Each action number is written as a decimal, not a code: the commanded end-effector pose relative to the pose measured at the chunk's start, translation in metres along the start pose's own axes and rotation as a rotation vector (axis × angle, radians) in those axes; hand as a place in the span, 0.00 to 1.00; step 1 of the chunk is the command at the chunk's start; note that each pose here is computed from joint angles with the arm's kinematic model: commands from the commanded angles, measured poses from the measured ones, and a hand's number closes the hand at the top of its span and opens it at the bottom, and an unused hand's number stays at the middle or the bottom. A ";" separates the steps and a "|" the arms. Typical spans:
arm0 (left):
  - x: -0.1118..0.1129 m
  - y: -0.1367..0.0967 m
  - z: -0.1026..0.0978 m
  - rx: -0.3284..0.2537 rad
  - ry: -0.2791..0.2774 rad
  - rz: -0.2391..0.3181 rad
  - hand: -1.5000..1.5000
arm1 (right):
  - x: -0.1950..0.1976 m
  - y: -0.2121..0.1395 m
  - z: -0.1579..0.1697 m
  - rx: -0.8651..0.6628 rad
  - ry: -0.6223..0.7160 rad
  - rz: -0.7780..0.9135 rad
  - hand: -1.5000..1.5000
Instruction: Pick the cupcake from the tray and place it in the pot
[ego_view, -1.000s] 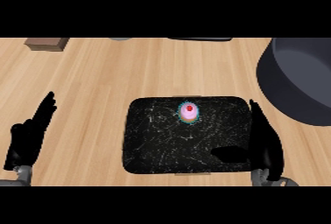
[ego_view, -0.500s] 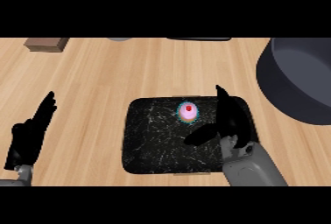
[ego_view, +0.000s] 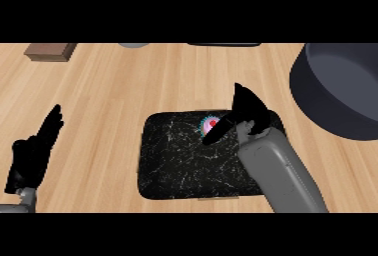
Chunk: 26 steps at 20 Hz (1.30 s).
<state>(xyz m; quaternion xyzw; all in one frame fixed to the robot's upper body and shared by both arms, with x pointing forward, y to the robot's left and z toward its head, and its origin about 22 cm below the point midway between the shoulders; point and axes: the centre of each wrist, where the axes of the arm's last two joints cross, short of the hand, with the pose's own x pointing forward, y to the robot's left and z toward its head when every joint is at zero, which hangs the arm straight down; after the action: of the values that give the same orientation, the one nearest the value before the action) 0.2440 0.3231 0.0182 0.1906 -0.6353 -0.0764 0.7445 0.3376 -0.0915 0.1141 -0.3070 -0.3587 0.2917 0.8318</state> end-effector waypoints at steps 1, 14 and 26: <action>0.000 0.007 0.003 -0.011 -0.007 -0.008 0.50 | 0.035 -0.008 -0.003 0.028 0.223 0.077 0.00; -0.001 0.007 0.005 0.015 0.010 0.009 0.50 | 0.031 0.016 -0.025 0.086 0.306 0.117 0.00; -0.006 0.002 0.015 0.008 -0.017 -0.008 0.50 | 0.023 0.045 -0.035 0.155 0.300 0.177 1.00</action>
<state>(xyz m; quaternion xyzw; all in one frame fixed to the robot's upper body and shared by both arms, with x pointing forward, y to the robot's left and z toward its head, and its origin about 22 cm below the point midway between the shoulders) 0.2324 0.3249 0.0185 0.1961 -0.6347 -0.0731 0.7439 0.3744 -0.0663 0.0806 -0.2927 -0.2651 0.3457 0.8512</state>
